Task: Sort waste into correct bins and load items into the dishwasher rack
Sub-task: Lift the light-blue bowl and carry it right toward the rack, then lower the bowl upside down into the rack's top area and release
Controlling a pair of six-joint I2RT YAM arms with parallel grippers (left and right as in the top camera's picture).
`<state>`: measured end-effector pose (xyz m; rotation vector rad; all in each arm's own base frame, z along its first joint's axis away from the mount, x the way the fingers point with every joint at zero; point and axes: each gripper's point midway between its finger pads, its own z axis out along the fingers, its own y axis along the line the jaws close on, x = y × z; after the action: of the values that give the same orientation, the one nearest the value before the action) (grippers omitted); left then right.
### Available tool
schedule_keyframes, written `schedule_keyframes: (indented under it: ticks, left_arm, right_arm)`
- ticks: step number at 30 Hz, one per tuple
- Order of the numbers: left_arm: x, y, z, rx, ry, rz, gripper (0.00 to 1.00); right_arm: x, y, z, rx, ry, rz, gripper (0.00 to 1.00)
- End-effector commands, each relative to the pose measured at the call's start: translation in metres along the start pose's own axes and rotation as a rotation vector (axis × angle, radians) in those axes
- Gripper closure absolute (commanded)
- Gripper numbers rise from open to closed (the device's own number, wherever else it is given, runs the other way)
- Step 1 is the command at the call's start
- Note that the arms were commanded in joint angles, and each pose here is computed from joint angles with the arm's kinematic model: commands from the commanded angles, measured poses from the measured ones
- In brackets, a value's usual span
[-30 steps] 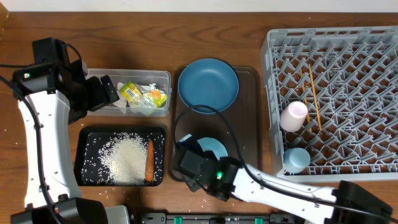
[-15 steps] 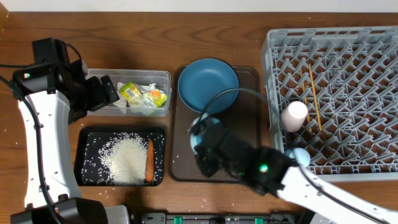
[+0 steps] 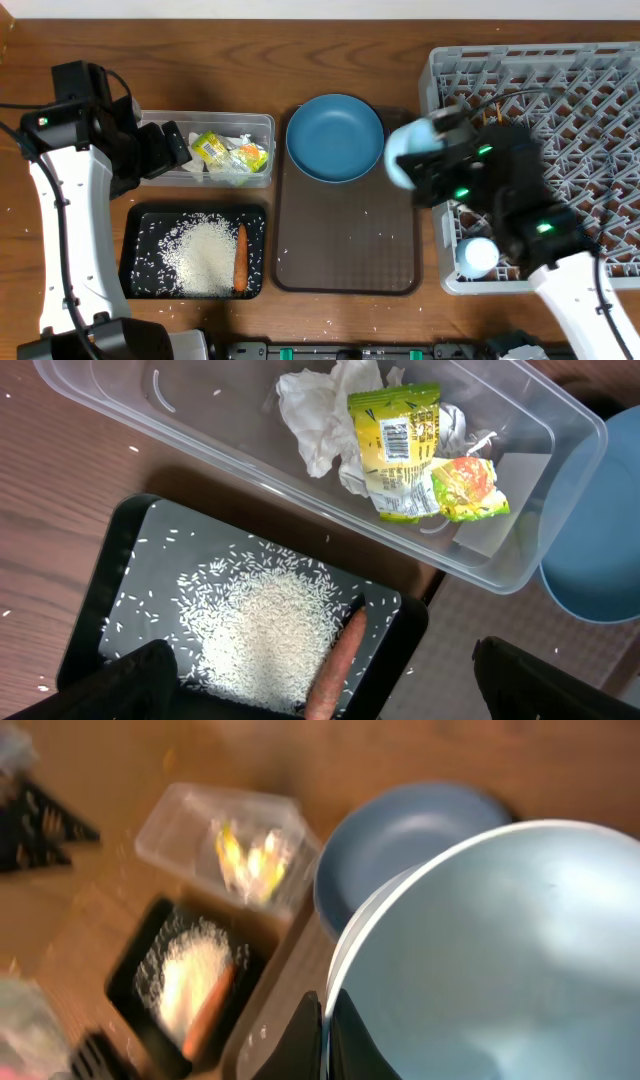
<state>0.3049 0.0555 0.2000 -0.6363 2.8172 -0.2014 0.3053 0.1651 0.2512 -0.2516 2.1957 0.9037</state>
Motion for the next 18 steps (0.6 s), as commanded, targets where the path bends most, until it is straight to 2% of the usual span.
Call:
schedule_keyframes:
  ticks: [1, 5, 11, 18]
  left_arm:
    - [0.001, 0.004, 0.002, -0.015, 0.007, -0.01, 0.03]
    - [0.001, 0.004, 0.002, -0.015, 0.007, -0.01, 0.03]
    - [0.001, 0.004, 0.002, -0.015, 0.007, -0.01, 0.03]
    - [0.001, 0.004, 0.002, -0.015, 0.007, -0.01, 0.03]
  right_arm:
    - [-0.024, 0.003, -0.028, -0.171, -0.068, -0.009, 0.99]
    - [-0.06, -0.021, -0.066, -0.272, -0.196, 0.013, 0.99]
    - [-0.088, -0.051, -0.098, -0.406, -0.272, -0.018, 0.99]
    - [-0.103, -0.103, -0.086, -0.473, -0.256, 0.085, 0.99]
